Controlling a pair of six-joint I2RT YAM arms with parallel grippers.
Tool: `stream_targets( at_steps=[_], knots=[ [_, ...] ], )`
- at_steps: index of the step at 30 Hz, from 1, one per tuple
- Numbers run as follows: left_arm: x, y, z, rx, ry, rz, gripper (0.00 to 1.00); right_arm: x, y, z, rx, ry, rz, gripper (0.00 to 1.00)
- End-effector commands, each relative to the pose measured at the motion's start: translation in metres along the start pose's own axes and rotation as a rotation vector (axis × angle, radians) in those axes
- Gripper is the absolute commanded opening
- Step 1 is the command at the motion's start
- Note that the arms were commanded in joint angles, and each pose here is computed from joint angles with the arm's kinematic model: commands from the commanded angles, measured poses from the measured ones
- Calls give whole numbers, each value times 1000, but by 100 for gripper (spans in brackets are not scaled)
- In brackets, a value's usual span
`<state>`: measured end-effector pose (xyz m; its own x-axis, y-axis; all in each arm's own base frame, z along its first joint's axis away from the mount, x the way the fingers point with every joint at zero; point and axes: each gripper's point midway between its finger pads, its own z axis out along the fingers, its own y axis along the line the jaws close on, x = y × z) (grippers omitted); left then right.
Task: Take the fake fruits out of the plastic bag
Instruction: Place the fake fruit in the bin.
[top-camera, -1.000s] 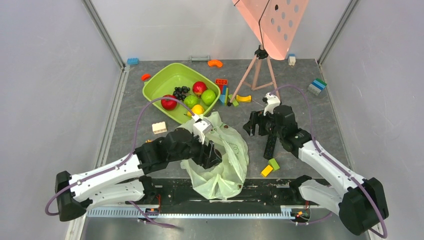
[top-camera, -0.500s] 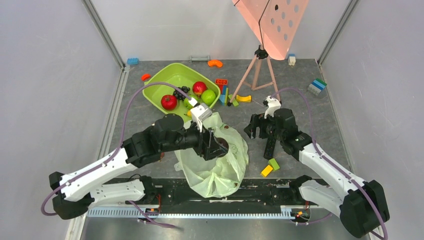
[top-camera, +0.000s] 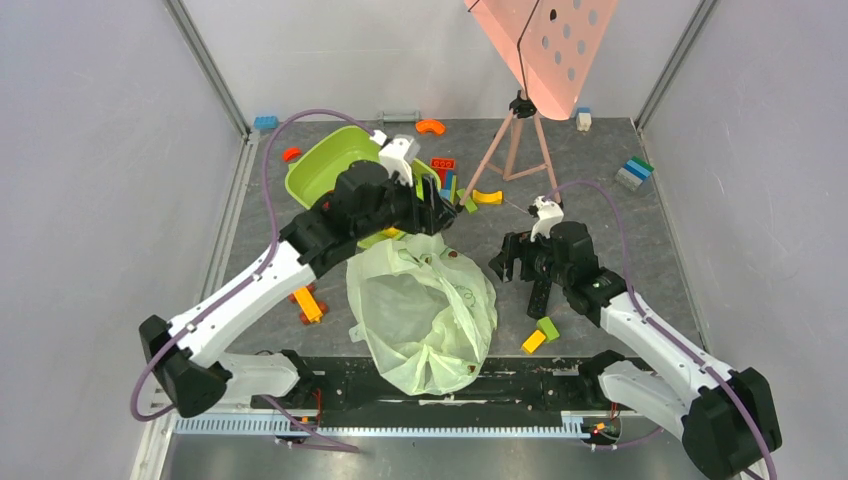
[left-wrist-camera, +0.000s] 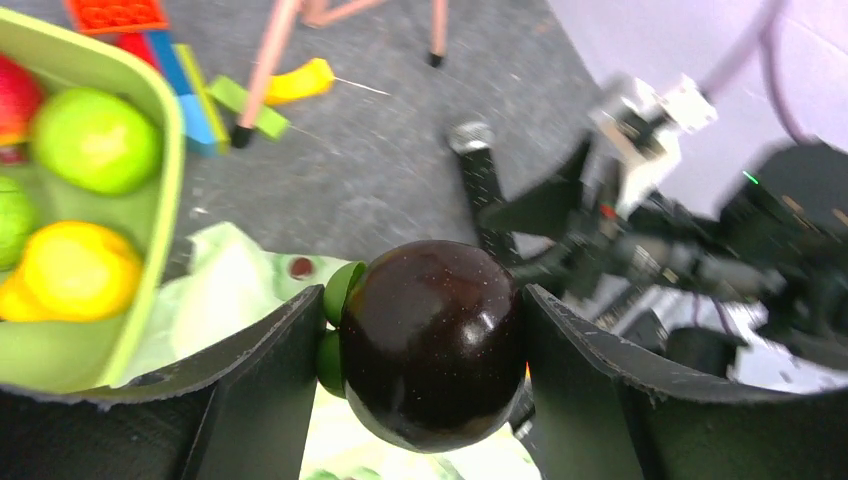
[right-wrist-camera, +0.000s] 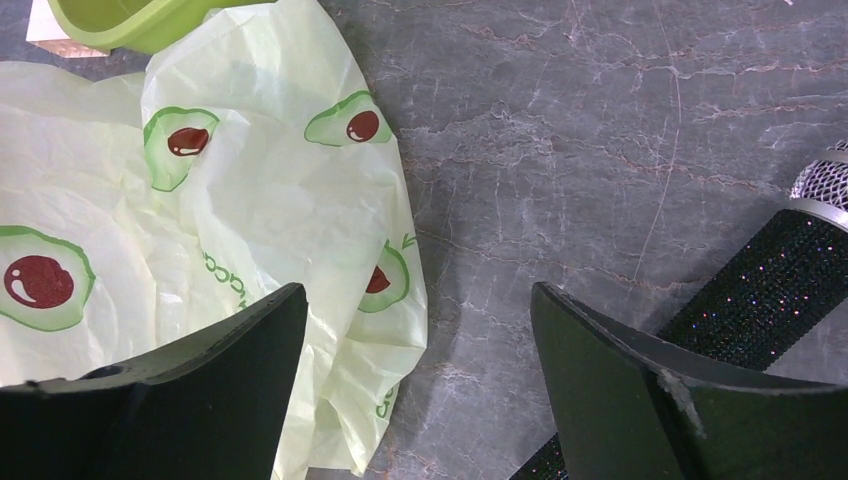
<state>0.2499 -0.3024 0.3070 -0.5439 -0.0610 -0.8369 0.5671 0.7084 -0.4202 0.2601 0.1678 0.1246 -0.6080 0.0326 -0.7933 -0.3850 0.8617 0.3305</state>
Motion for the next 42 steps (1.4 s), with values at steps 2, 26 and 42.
stream_targets(
  at_steps=[2, 26, 42],
  knots=[
    [-54, 55, 19, -163, -130, -10, 68, -5, 7, -2, -38, -31, -8, 86],
    [-49, 356, 76, -803, -98, -267, 64, 10, 21, 3, -129, 49, 16, 90],
    [-39, 398, 105, -850, -51, -256, 64, 20, 16, 7, -112, 80, 9, 93]
  ],
)
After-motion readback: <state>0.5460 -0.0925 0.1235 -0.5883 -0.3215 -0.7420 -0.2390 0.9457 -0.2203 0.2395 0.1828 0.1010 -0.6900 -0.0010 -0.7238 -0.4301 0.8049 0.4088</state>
